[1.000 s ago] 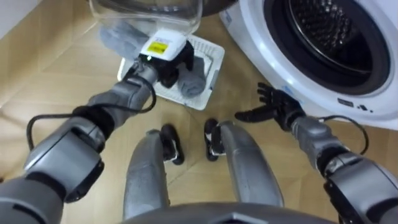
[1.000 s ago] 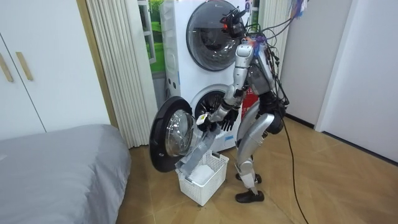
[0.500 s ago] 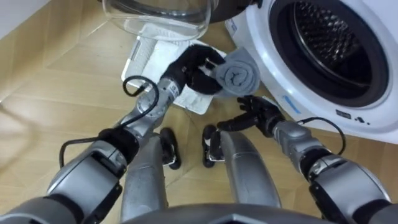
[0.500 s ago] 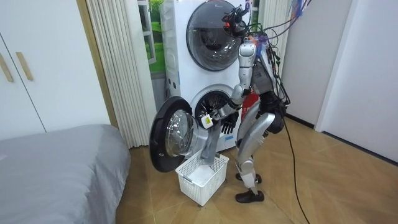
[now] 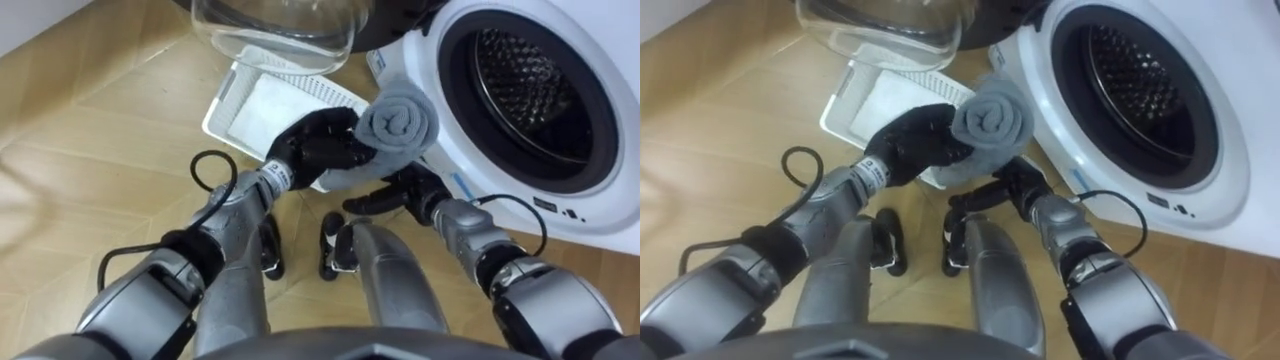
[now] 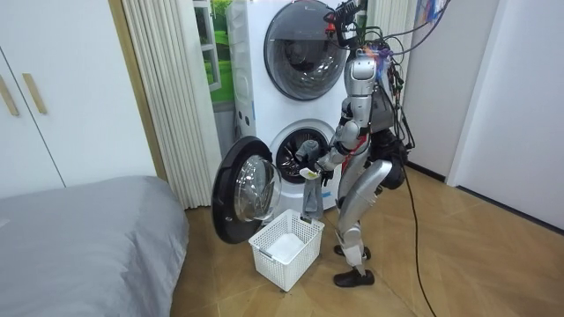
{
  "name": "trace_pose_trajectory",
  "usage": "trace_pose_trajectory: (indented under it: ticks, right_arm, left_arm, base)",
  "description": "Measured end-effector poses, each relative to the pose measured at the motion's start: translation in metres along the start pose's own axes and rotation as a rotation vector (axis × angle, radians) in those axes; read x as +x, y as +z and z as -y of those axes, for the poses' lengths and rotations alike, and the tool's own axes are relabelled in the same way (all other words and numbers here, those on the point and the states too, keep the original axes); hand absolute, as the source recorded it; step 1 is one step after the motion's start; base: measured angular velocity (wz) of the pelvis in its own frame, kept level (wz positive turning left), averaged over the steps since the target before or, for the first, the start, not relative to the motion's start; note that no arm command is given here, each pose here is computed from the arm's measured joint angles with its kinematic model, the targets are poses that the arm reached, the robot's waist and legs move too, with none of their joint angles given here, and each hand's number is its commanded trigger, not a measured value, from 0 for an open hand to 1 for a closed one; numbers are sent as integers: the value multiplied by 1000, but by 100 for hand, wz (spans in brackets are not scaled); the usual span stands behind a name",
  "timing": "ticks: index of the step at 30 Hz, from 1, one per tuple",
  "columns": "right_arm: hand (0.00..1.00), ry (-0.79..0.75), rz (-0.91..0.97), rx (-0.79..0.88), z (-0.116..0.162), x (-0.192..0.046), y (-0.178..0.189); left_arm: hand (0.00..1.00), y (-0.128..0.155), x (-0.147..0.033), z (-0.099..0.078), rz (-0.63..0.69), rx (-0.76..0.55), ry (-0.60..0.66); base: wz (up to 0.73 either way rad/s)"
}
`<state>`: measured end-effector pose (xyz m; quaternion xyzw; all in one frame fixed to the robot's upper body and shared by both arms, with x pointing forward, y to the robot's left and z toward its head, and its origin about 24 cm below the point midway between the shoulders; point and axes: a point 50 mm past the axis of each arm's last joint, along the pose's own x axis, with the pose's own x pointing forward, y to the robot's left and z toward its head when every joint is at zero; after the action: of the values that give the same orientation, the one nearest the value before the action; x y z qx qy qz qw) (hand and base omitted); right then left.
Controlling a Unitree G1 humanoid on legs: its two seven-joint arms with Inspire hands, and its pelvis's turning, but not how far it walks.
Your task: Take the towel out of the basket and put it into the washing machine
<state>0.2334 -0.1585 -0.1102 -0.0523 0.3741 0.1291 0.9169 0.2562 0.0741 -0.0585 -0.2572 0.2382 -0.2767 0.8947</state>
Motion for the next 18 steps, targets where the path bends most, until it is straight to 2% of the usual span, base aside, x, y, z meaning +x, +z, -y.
trace_pose_trajectory:
  ticks: [3, 4, 5, 7, 11, 18]
  right_arm:
    - [0, -20, -6, -6, 0, 0, -2]
    - [31, -24, -8, -10, 0, 0, -2]
    - [69, -27, -12, -10, 0, 0, -3]
    - [100, -42, -34, -8, 0, -1, -6]
    - [100, -65, -65, -3, 2, -1, -9]
    - [100, -150, -21, -9, 9, 0, 2]
  left_arm:
    - [100, -4, 2, 6, -1, -70, -29]
    - [100, -6, 2, 7, -5, -86, -39]
    - [100, -6, 2, 7, -8, -92, -44]
    - [100, -11, 1, 7, -19, -139, -45]
    - [100, -15, -1, 11, -5, -245, -53]
    - [100, -7, 4, 22, 100, -461, -102]
  base:
    - [0]
    - [0]
    - [0]
    - [2]
    - [2]
    - [0]
